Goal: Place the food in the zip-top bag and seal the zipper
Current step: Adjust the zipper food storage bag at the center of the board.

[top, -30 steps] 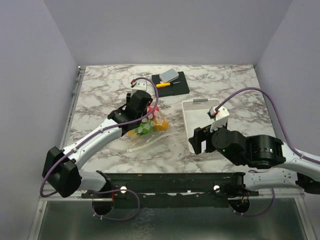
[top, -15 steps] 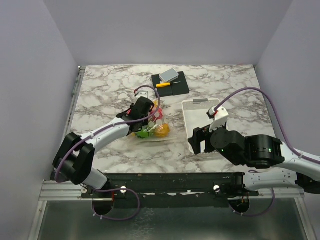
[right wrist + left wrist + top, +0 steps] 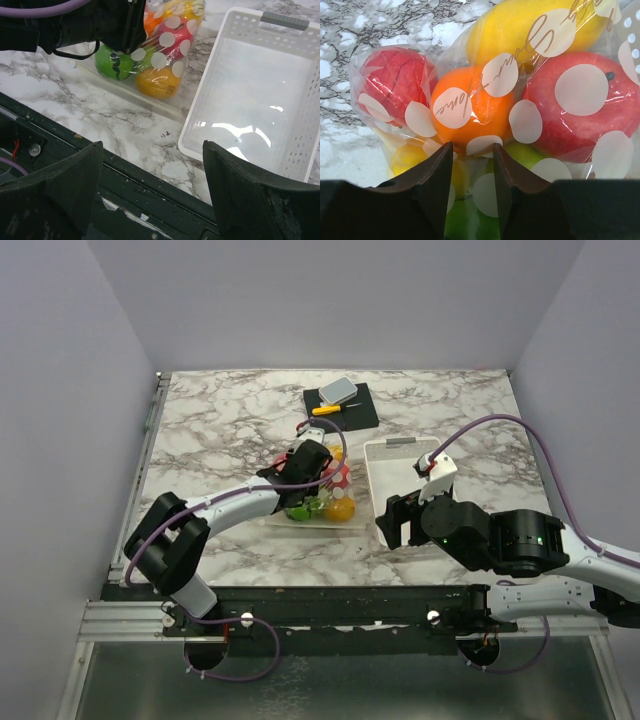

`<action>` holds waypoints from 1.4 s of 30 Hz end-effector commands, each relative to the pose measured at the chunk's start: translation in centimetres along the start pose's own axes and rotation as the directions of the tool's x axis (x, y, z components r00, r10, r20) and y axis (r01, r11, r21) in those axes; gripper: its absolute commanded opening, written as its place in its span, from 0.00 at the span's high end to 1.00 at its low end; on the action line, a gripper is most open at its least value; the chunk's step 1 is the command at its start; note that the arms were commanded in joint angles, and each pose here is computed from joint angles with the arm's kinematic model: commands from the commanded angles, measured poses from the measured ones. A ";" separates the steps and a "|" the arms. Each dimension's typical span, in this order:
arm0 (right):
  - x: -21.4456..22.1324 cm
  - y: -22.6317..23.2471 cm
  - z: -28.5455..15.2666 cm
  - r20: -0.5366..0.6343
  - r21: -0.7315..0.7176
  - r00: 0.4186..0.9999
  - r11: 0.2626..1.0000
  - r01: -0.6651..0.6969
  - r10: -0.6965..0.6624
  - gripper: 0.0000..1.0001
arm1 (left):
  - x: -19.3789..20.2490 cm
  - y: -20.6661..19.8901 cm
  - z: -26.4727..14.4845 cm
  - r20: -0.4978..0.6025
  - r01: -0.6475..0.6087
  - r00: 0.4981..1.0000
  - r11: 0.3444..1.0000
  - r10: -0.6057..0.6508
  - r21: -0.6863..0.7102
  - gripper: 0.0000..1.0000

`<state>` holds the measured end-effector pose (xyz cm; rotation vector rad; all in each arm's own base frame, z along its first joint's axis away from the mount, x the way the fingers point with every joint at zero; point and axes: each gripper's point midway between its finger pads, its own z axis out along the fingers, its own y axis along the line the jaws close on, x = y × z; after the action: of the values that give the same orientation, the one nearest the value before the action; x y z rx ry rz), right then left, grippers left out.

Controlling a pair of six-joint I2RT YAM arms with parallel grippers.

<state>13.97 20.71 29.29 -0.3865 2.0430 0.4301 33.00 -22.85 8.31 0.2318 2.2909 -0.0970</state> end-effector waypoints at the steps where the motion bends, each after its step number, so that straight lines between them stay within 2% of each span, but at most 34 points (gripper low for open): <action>1: 0.7 -0.5 0.1 -0.017 0.023 1.000 1.000 -0.007 0.008 0.15 | -1.6 0.2 -1.5 0.020 -0.006 1.000 1.000 0.006 -0.012 0.59; 7: 0.5 -0.5 0.1 -0.013 0.028 1.000 1.000 -0.007 0.008 0.14 | -4.3 -0.3 -5.0 0.098 0.059 0.993 0.996 -0.065 0.063 0.57; 12: 0.5 -0.2 0.4 -0.019 0.025 1.000 1.000 0.004 -0.004 0.14 | -4.0 0.0 -7.1 0.094 0.093 0.990 0.991 -0.102 0.096 0.57; 16: 0.6 0.1 0.6 -0.023 0.024 1.000 1.000 0.011 -0.011 0.14 | -2.0 -1.0 -8.4 0.056 0.110 0.991 0.982 -0.120 0.154 0.57; 20: 0.7 0.3 0.8 -0.025 0.020 1.000 1.000 0.010 -0.010 0.14 | 1.3 -0.7 -8.6 -0.008 0.167 0.986 0.975 -0.167 0.150 0.58; 26: 1.0 0.7 1.1 -0.033 0.011 0.999 1.000 0.011 -0.011 0.14 | 6.5 1.3 -7.0 -0.079 0.203 0.977 0.978 -0.199 0.048 0.58; 29: 0.9 0.9 1.1 -0.037 0.008 0.999 1.000 0.011 -0.011 0.14 | 7.7 1.6 -6.3 -0.102 0.196 0.976 0.980 -0.192 0.026 0.59; 32: 0.8 0.9 1.1 -0.035 0.005 0.999 1.000 0.005 -0.005 0.14 | 6.1 0.8 -6.6 -0.074 0.196 0.979 0.978 -0.191 0.065 0.59; 42: 1.0 1.3 1.4 -0.040 0.001 0.999 1.000 -0.001 0.001 0.14 | -3.5 -2.5 -9.8 0.114 0.166 0.974 0.957 -0.197 0.239 0.53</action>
<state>13.93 21.79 28.24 -0.4068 2.0740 0.4080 26.62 -22.45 13.47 0.0746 2.2519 -0.3687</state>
